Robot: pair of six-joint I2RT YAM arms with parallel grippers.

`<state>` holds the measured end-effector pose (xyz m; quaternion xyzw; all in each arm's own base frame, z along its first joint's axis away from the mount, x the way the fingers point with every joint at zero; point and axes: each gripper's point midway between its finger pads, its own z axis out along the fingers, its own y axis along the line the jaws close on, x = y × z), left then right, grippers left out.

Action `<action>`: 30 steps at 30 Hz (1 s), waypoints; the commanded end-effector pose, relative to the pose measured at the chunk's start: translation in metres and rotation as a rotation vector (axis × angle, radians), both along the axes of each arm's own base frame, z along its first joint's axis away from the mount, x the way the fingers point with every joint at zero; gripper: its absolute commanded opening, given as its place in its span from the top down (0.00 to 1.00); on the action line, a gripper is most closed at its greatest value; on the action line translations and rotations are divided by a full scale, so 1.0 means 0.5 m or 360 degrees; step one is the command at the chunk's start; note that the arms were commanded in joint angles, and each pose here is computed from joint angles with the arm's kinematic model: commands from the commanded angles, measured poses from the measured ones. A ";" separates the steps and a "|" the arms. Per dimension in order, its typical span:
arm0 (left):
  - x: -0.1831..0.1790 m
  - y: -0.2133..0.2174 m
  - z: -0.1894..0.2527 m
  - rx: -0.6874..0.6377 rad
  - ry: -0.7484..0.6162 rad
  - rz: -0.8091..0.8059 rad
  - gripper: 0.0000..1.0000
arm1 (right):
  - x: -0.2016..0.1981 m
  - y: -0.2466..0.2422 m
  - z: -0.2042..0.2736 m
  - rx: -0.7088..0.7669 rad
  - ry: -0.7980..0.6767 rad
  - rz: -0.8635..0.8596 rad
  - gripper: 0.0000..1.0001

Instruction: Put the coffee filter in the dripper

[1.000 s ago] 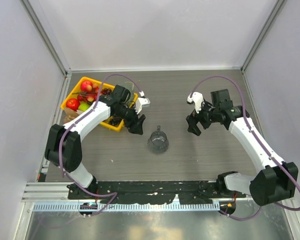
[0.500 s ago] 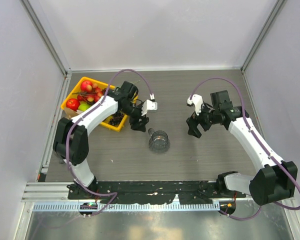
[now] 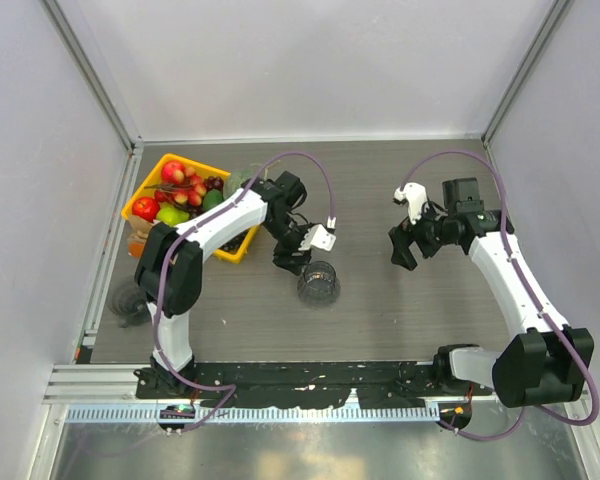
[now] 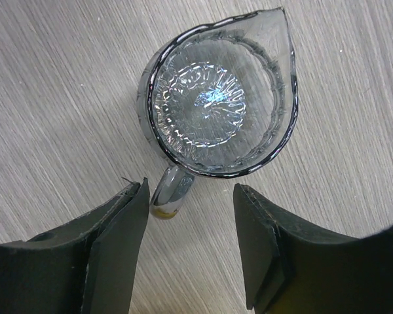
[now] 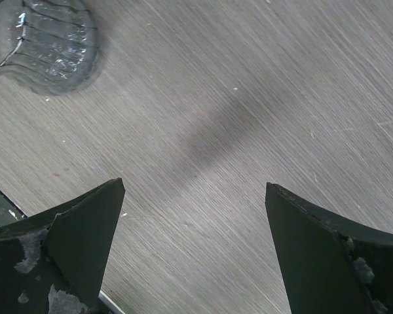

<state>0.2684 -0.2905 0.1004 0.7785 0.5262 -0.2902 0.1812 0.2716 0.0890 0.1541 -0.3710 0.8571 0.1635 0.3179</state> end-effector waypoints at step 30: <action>-0.009 0.020 0.046 -0.0046 0.0022 0.0692 0.29 | 0.038 -0.025 0.055 -0.0008 -0.0081 -0.0023 0.03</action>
